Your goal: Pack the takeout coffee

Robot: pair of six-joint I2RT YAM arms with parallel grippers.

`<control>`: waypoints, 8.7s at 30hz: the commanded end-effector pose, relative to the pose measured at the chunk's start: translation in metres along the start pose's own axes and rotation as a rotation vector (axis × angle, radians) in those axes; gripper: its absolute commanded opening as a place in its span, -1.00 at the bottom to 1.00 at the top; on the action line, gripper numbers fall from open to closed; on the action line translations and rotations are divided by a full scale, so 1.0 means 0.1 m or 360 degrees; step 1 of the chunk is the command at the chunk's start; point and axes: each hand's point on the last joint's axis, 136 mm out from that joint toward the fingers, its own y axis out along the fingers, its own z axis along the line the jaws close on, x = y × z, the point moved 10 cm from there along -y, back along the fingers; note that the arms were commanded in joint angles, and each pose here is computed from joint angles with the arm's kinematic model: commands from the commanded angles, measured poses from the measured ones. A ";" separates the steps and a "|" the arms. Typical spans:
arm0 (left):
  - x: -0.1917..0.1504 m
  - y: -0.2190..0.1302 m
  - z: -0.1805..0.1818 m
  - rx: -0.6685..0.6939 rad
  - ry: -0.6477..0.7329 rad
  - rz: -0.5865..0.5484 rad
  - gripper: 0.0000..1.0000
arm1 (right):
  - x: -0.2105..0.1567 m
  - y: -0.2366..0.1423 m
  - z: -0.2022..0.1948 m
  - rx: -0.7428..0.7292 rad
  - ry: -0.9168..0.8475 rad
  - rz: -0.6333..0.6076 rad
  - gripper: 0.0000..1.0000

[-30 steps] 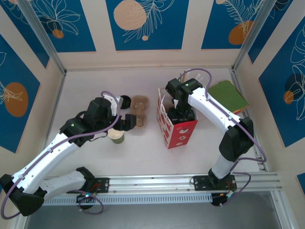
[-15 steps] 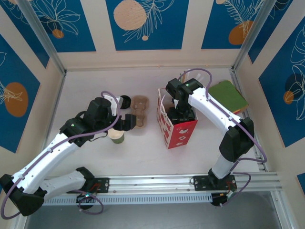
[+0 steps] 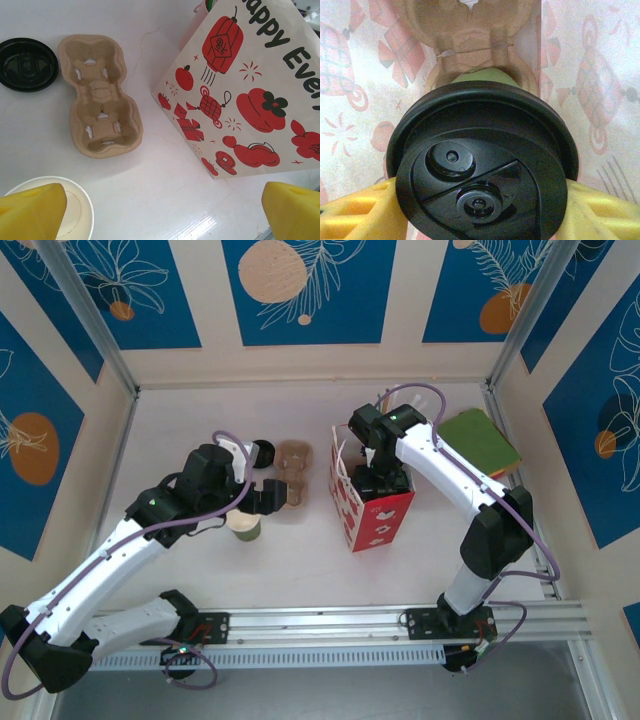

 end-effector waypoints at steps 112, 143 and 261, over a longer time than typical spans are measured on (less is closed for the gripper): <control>0.01 -0.02 0.00 -0.0057 -0.0012 -0.0040 1.00 | -0.23 -0.13 -0.04 0.0077 0.0020 0.0009 0.29; 0.00 -0.01 0.01 -0.0047 -0.0021 -0.0030 1.00 | -0.23 -0.04 -0.06 0.0075 0.0032 0.0031 0.29; -0.01 -0.08 0.05 0.0026 -0.0076 -0.0100 1.00 | -0.21 0.14 -0.15 0.0081 0.0035 0.0010 0.29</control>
